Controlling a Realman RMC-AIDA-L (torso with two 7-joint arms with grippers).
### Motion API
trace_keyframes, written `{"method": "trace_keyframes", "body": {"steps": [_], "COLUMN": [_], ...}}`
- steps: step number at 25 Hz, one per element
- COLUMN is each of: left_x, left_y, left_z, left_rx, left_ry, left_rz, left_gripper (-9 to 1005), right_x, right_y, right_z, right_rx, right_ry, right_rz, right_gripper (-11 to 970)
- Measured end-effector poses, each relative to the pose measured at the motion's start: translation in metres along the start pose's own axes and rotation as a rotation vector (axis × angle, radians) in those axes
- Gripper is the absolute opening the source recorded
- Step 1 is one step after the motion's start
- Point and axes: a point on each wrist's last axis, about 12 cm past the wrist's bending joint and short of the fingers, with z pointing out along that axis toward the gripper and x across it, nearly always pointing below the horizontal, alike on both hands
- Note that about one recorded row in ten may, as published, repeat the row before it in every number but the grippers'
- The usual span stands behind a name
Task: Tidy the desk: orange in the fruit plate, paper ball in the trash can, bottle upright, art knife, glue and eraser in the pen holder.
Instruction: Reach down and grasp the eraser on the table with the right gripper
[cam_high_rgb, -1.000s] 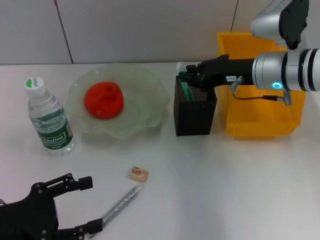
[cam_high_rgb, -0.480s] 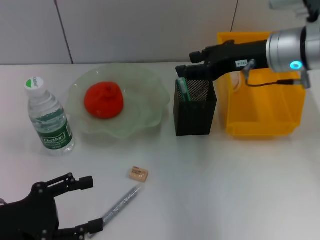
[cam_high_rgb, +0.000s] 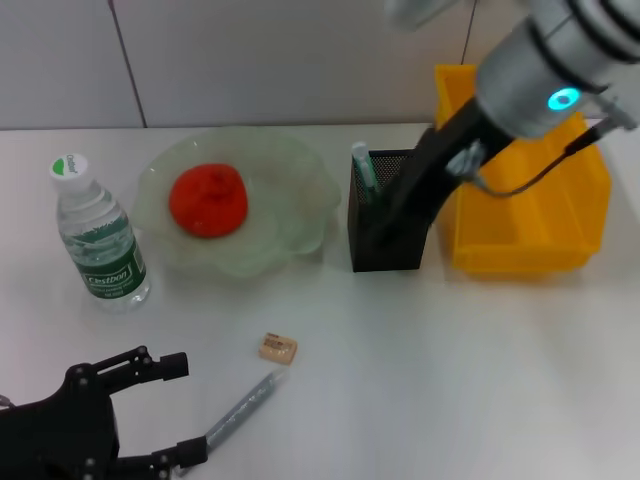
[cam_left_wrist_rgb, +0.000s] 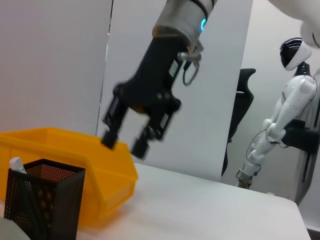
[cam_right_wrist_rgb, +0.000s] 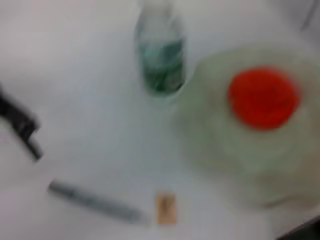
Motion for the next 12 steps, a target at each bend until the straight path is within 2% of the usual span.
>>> {"method": "trace_keyframes", "body": {"steps": [1,2,4,5,6,7,12], "left_x": [0.0,0.0,-0.001,-0.001,-0.001,-0.001,0.0], "left_y": [0.0,0.0,0.001,0.001,0.001,0.0,0.0], "left_z": [0.0,0.0,-0.001,-0.001,-0.001,-0.001,-0.001], "left_rx": [0.0,0.0,0.001,0.003,0.004,0.006,0.007], "left_ry": [0.001,0.001,0.002,0.001,0.001,0.001,0.002], "left_rz": [-0.001,-0.002,-0.003,-0.003,-0.003,-0.003,0.001], "left_gripper": [863,863,864,864,864,864,864], "right_x": [0.0,-0.009,-0.011,-0.018,-0.018,-0.023,-0.033], "right_y": [0.0,0.003,0.004,0.005,0.005,0.005,0.008], "right_z": [0.0,0.015,0.02,0.035,0.035,0.048,0.074], "right_rx": [0.0,-0.042,-0.056,-0.061,-0.061,-0.046,-0.042], "right_ry": [0.0,0.075,0.097,0.13,0.13,0.144,0.123], "right_rz": [0.0,-0.007,-0.008,-0.015,-0.015,-0.028,-0.036], "right_gripper": [578,578,577,577,576,576,575]}}
